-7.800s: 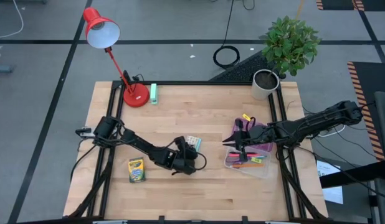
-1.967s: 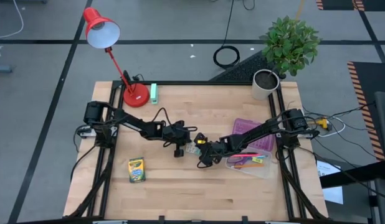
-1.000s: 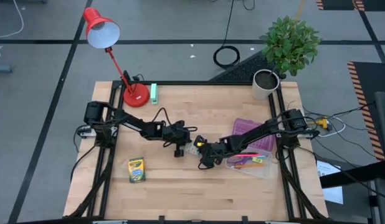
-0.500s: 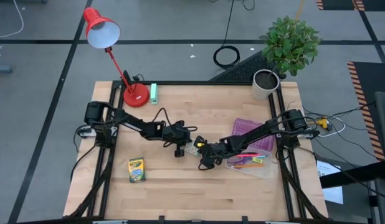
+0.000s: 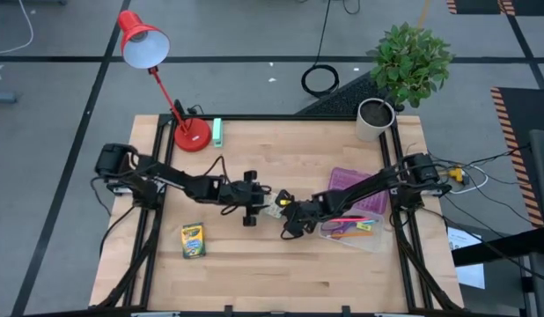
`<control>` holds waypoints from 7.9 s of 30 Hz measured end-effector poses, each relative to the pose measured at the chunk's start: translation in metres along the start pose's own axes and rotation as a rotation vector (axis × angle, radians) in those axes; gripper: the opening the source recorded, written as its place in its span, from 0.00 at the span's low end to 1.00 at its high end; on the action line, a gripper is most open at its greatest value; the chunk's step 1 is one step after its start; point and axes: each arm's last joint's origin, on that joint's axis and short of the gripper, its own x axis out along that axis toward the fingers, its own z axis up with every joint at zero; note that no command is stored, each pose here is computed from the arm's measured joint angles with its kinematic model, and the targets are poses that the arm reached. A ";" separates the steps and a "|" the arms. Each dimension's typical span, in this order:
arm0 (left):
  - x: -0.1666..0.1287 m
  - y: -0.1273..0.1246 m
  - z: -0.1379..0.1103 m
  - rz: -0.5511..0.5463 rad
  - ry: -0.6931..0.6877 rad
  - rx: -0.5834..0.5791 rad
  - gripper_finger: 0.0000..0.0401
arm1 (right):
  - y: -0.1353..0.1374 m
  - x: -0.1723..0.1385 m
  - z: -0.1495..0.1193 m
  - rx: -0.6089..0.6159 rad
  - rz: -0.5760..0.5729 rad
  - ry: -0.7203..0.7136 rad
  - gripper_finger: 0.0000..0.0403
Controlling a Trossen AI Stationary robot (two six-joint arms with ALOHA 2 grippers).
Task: Pack school essentials
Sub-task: Put the sticky notes into the supply box
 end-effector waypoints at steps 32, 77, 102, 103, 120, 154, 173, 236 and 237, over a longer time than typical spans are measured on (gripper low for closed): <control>0.025 -0.082 -0.014 0.272 -0.123 0.248 0.72 | -0.029 -0.027 -0.018 0.421 0.082 -0.128 0.00; 0.029 -0.068 -0.001 0.322 -0.162 0.326 0.05 | -0.010 -0.076 0.002 0.532 -0.172 -0.045 0.69; -0.012 -0.055 0.042 0.267 -0.364 0.560 0.07 | -0.003 -0.078 0.017 0.497 -0.291 -0.229 0.53; -0.012 -0.054 0.043 0.271 -0.370 0.546 0.06 | -0.004 -0.078 0.017 0.500 -0.304 -0.223 0.49; -0.007 -0.050 0.035 0.256 -0.289 0.521 0.02 | -0.006 -0.079 0.016 0.478 -0.384 -0.163 0.15; -0.005 -0.058 0.026 0.141 -0.239 0.271 0.37 | 0.006 -0.085 0.027 0.445 -0.357 -0.193 0.03; -0.006 -0.066 0.019 0.095 -0.182 0.242 0.11 | 0.035 -0.154 0.037 0.558 -0.229 -0.268 0.03; -0.019 -0.086 0.031 0.101 -0.344 -0.217 0.14 | 0.150 -0.225 -0.055 1.146 -0.096 0.523 0.03; -0.019 -0.086 0.031 0.101 -0.342 -0.216 0.14 | 0.150 -0.225 -0.054 1.144 -0.090 0.517 0.03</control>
